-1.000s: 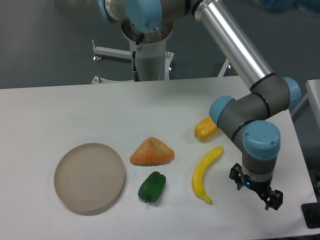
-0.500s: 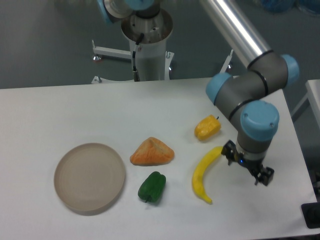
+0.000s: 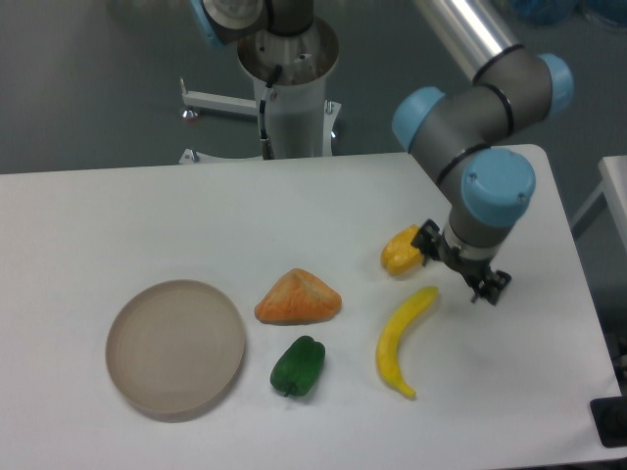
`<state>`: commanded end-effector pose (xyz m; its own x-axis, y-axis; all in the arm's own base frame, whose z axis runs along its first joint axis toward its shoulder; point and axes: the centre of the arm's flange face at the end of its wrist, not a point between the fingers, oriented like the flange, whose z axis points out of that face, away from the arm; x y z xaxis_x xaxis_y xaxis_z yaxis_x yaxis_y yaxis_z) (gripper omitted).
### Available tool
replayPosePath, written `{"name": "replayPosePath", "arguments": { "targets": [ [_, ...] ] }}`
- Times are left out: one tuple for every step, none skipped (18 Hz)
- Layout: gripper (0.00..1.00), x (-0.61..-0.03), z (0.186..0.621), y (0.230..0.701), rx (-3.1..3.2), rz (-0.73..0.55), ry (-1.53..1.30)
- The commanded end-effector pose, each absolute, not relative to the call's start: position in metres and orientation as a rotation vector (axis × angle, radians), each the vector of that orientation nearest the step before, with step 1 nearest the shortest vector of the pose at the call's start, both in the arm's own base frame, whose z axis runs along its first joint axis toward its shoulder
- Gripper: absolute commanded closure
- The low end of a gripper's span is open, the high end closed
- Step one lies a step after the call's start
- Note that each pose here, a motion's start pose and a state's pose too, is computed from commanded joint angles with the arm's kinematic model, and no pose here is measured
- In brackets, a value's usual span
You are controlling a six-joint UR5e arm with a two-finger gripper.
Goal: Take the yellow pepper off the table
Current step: 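Move the open gripper over the small yellow pepper, then lower the gripper onto the yellow pepper and close on it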
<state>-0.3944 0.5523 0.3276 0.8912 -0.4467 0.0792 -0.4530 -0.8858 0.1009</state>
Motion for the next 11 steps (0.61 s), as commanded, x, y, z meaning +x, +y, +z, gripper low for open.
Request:
{"name": "replayPosePath", "arguments": {
  "targets": [
    [0.00,-0.388,0.318,0.546,2.921,0.100,-0.706],
    [0.00,-0.383,0.312,0.541,2.899,0.114,-0.729],
    [0.00,-0.379,0.308,0.539,2.875,0.119,-0.763],
    [0.00,-0.377,0.302,0.536,2.851,0.127,-0.782],
    [0.00,-0.375,0.296,0.532,2.827,0.135,-0.793],
    [0.00,-0.373,0.290,0.529,2.802,0.134,-0.811],
    [0.00,-0.373,0.288,0.528,2.789,0.133,-0.820],
    [0.00,-0.373,0.288,0.528,2.786,0.129,-0.831],
    [0.00,-0.374,0.287,0.527,2.782,0.136,-0.837],
    [0.00,-0.371,0.283,0.526,2.774,0.147,-0.846],
    [0.00,-0.368,0.279,0.524,2.767,0.159,-0.852]
  ]
}}
